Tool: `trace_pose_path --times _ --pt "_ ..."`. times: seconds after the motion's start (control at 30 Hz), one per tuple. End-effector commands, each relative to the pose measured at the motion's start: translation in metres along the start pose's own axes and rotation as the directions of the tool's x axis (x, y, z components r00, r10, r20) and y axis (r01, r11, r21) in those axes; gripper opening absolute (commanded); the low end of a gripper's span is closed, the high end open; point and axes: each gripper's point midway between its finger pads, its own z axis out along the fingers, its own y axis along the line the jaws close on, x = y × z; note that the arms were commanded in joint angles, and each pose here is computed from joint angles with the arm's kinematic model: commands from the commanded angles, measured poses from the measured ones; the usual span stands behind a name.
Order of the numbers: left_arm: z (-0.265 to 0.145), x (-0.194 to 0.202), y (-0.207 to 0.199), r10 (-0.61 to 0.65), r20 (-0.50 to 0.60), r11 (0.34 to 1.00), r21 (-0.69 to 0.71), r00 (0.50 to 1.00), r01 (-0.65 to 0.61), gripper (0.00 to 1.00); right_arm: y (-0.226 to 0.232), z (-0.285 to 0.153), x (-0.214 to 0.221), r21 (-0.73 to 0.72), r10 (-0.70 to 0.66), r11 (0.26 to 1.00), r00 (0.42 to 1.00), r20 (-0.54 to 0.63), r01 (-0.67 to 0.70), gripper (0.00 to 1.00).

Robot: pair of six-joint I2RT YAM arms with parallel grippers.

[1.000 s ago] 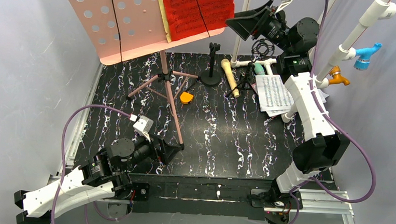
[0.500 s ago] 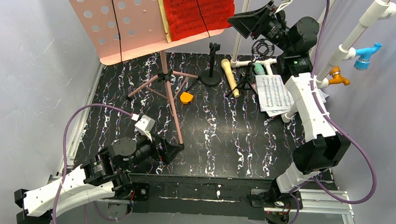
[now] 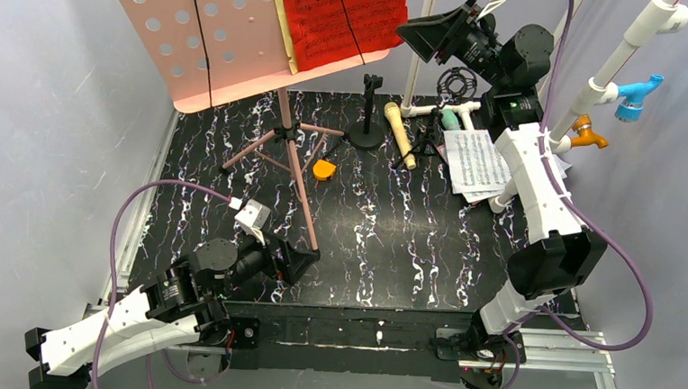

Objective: Pack up the instrument practice props
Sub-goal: Pick up the sheet music from the music stand.

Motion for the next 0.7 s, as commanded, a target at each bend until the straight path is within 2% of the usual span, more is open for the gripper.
trace_pose_path --times 0.0,0.2,0.3,0.53,0.67 --pt "-0.003 -0.012 -0.005 -0.004 0.03 1.0 0.011 1.0 0.003 1.0 0.008 0.008 -0.014 -0.027 -0.053 0.998 0.998 0.039 0.054 0.57" --pt "-0.003 -0.011 -0.004 -0.003 0.027 1.0 0.006 1.0 0.003 1.0 0.01 0.011 -0.012 -0.037 -0.059 0.997 0.998 0.037 0.061 0.51" --pt "-0.003 -0.011 -0.003 -0.003 0.027 1.0 0.004 1.0 0.003 1.0 0.011 0.012 -0.013 -0.043 -0.068 0.997 0.997 0.039 0.07 0.4" --pt "-0.004 -0.011 -0.004 -0.006 0.03 1.0 0.006 1.0 0.006 1.0 0.023 0.008 -0.023 -0.065 -0.138 0.988 0.989 0.049 0.141 0.01" --pt "-0.005 -0.012 -0.004 -0.009 0.03 1.0 0.009 1.0 0.009 1.0 0.03 0.004 -0.035 -0.044 -0.223 0.973 0.973 0.055 0.225 0.01"
